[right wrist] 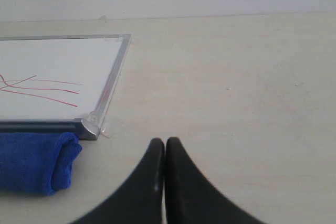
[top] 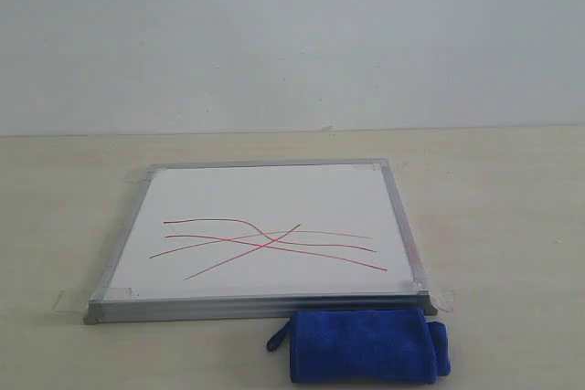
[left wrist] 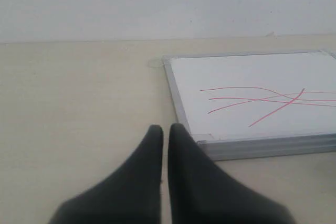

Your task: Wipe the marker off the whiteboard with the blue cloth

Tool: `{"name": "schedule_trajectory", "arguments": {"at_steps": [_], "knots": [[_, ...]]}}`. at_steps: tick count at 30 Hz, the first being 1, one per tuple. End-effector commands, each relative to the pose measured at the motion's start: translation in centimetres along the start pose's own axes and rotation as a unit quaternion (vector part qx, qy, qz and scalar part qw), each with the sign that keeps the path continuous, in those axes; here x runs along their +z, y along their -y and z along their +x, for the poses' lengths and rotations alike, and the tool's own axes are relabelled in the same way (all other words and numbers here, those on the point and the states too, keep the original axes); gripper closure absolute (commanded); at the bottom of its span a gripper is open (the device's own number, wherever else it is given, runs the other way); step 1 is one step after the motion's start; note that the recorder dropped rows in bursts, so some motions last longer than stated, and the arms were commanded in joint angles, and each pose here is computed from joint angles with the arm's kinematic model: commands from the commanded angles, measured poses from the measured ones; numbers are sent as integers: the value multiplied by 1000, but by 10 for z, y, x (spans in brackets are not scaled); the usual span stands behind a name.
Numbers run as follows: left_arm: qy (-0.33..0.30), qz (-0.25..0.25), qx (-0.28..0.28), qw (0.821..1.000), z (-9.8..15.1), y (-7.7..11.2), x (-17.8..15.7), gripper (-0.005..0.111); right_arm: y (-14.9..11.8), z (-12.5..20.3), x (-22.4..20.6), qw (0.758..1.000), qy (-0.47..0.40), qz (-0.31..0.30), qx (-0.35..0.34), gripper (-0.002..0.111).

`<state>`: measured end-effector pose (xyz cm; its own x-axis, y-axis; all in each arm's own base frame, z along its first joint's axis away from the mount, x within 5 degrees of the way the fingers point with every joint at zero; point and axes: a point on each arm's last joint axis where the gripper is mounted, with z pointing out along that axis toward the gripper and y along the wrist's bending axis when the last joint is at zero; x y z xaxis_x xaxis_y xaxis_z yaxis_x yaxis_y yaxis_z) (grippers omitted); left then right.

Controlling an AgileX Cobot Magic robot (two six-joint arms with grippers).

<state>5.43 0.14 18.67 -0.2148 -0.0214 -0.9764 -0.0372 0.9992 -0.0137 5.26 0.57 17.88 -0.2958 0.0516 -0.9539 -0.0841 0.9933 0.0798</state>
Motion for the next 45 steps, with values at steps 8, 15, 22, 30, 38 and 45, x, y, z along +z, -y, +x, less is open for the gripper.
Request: {"name": "schedule_trajectory", "arguments": {"at_steps": [8, 15, 22, 30, 38, 45], "knots": [[-1, -1, -6, 1000, 1, 0, 0, 103, 0, -1, 0, 1000, 8, 1, 0, 108], [-1, -1, -6, 1000, 1, 0, 0, 103, 0, -1, 0, 1000, 8, 1, 0, 108], [-1, -1, -6, 1000, 1, 0, 0, 103, 0, -1, 0, 1000, 8, 1, 0, 108], [-1, -1, -6, 1000, 1, 0, 0, 103, 0, -4, -1, 1000, 23, -1, 0, 108], [-1, -1, -6, 1000, 1, 0, 0, 103, -2, -21, -3, 993, 118, -9, -1, 108], [-1, -1, -6, 1000, 1, 0, 0, 103, -4, -40, -10, 974, 227, -20, 2, 108]]}}
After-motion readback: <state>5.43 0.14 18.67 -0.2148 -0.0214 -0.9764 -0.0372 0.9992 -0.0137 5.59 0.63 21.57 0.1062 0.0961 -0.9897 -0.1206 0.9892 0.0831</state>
